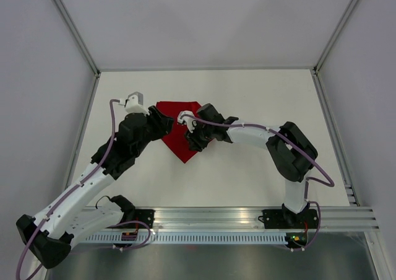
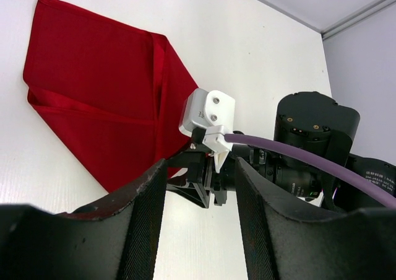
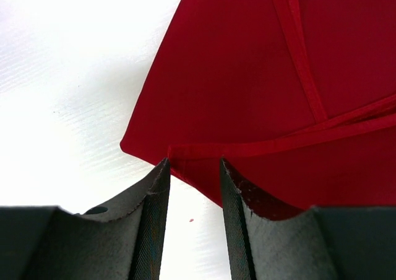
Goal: Fold the napkin, place the utensils inside, and roll it up
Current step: Fold the napkin at the center of the board.
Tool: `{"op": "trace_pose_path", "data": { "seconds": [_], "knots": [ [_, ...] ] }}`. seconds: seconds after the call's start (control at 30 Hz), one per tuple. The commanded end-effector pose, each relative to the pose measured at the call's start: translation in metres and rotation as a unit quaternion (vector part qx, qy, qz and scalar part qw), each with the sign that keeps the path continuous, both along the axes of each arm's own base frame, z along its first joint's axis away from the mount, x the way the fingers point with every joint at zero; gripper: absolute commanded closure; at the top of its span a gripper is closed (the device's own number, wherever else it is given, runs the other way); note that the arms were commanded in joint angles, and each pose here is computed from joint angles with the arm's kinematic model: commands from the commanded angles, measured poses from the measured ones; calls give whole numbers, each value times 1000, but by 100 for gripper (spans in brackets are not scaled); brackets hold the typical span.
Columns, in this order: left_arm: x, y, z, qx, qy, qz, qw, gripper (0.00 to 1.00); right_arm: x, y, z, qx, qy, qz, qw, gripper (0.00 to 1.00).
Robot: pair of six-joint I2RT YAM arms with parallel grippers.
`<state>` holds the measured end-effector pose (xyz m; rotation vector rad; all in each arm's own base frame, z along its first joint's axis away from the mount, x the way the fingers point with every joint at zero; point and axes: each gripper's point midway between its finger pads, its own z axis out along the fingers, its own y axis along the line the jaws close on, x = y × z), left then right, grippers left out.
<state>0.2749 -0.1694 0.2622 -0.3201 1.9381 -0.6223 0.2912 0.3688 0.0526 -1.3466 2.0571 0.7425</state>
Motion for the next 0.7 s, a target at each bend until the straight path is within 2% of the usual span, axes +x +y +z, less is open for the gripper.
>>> {"op": "trace_pose_path", "data": {
  "seconds": [0.0,0.3,0.43,0.67],
  "knots": [
    [-3,4,1,-17,2,16,1000,46,-3,14,6,21,14,14,1000,56],
    [-6,8,-2,-18,3,21,1000,46,5,22,33,46,15,6,999,56],
    [-7,9,-6,-17,5,22,1000,46,26,18,52,64,13,-22,998,55],
    [-5,5,-42,8,44,19,999,45,65,-10,64,73,20,-83,994,56]
  ]
}}
